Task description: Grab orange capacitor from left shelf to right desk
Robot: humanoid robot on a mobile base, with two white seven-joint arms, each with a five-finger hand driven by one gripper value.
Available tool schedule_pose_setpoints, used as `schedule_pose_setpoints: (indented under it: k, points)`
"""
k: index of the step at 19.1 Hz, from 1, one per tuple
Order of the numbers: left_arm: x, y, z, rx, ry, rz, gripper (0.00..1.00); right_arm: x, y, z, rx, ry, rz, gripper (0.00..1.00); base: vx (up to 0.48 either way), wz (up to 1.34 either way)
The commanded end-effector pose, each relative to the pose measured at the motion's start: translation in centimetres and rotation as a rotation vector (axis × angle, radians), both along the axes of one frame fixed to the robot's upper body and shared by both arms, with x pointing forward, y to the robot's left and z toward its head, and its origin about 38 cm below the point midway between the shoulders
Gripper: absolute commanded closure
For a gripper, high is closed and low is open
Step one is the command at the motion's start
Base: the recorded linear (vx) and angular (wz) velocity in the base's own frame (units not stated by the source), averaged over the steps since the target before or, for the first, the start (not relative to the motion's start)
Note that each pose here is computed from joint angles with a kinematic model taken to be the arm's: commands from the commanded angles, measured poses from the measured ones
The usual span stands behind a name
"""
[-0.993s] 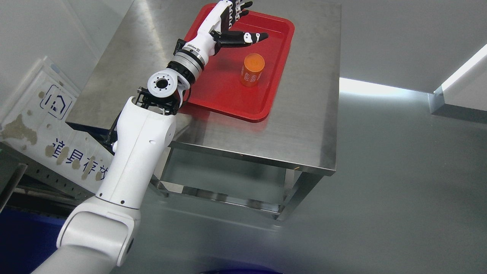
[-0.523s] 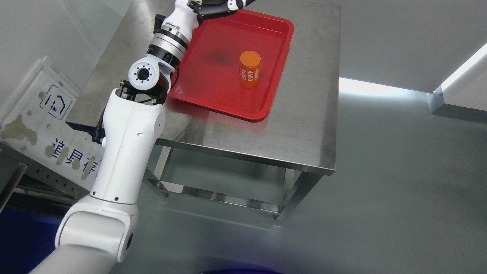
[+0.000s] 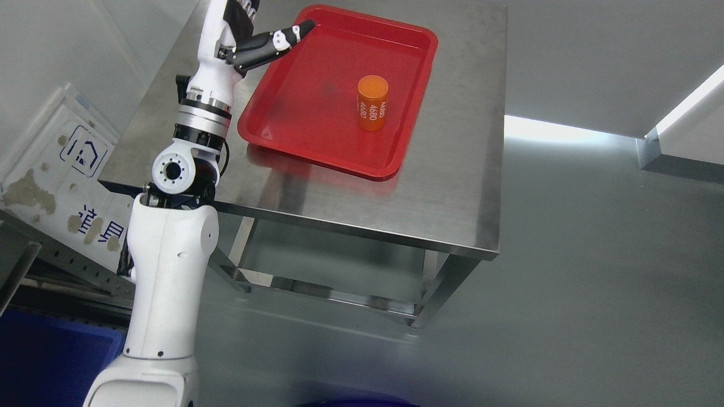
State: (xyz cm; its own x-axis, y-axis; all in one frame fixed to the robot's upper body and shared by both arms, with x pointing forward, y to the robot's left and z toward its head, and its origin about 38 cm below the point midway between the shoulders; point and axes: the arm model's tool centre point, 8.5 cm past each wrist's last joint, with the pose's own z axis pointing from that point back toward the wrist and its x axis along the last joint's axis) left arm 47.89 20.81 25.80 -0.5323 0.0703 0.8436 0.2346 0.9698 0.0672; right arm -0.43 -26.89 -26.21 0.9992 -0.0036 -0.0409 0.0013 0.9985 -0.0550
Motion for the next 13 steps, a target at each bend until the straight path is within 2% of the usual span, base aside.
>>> schedule_pose_setpoints:
  k: [1,7,13]
  points:
    - [-3.9,6.2,-0.6,-0.058,0.019,0.173,0.00,1.3,-1.1,0.0,-0.018,-0.035,-0.003,0.00,0.000,0.00]
    - [-5.4,6.6,-5.5,-0.048,0.184,0.185,0.00,1.3,-1.1,0.0,-0.018,-0.035,-0.003,0.00,0.000,0.00]
    - [-6.4,6.7,-7.4,-0.043,0.216,0.189,0.00,1.3,-1.1,0.0,-0.018,-0.035,-0.003,0.00,0.000,0.00]
